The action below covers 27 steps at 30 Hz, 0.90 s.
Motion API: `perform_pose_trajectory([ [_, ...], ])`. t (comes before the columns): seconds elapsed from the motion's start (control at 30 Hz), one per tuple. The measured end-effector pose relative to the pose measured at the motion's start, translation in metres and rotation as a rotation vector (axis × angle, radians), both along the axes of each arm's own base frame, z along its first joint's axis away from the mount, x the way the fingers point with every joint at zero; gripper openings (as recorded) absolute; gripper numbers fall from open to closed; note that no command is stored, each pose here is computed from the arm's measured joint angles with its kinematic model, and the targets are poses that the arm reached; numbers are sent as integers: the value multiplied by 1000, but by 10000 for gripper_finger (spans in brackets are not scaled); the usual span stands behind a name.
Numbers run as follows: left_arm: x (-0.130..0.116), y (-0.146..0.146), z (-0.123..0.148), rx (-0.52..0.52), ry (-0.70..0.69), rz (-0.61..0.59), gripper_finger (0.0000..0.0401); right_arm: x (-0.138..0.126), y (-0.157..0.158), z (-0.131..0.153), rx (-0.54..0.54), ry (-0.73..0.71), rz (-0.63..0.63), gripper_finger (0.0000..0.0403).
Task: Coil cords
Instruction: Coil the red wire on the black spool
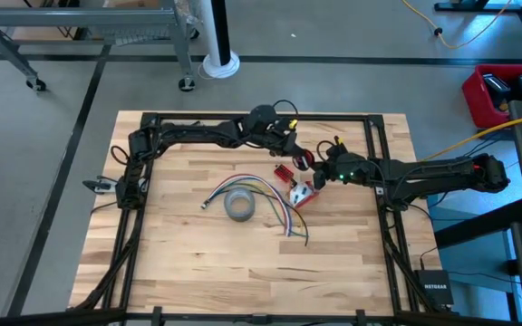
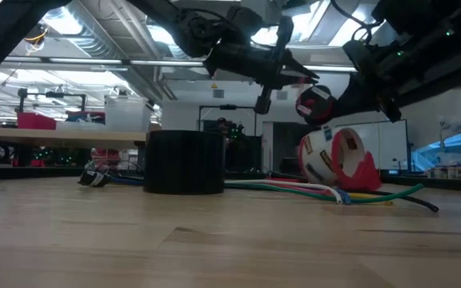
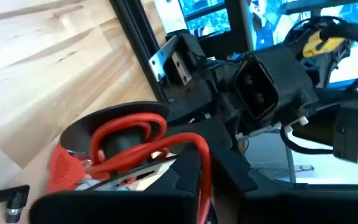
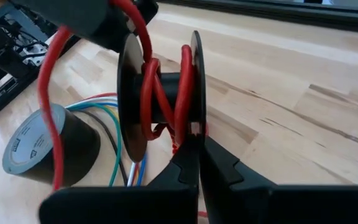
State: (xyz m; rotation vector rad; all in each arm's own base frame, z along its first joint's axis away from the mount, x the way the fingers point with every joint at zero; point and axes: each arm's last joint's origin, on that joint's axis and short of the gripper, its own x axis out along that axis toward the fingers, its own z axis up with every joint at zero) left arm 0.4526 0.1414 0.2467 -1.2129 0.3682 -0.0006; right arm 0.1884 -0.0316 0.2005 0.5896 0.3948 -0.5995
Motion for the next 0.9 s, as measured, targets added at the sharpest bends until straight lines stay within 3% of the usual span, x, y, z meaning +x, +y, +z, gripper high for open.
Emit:
perform_pose_trajectory([
  [0.3, 4, -13, 0, -5, -1, -26, 59, 0, 0, 0, 2, 2, 2, 3],
  [0.9, 6, -22, 1, -91, 10, -65, 32, 0, 0, 0, -1, 3, -2, 3],
])
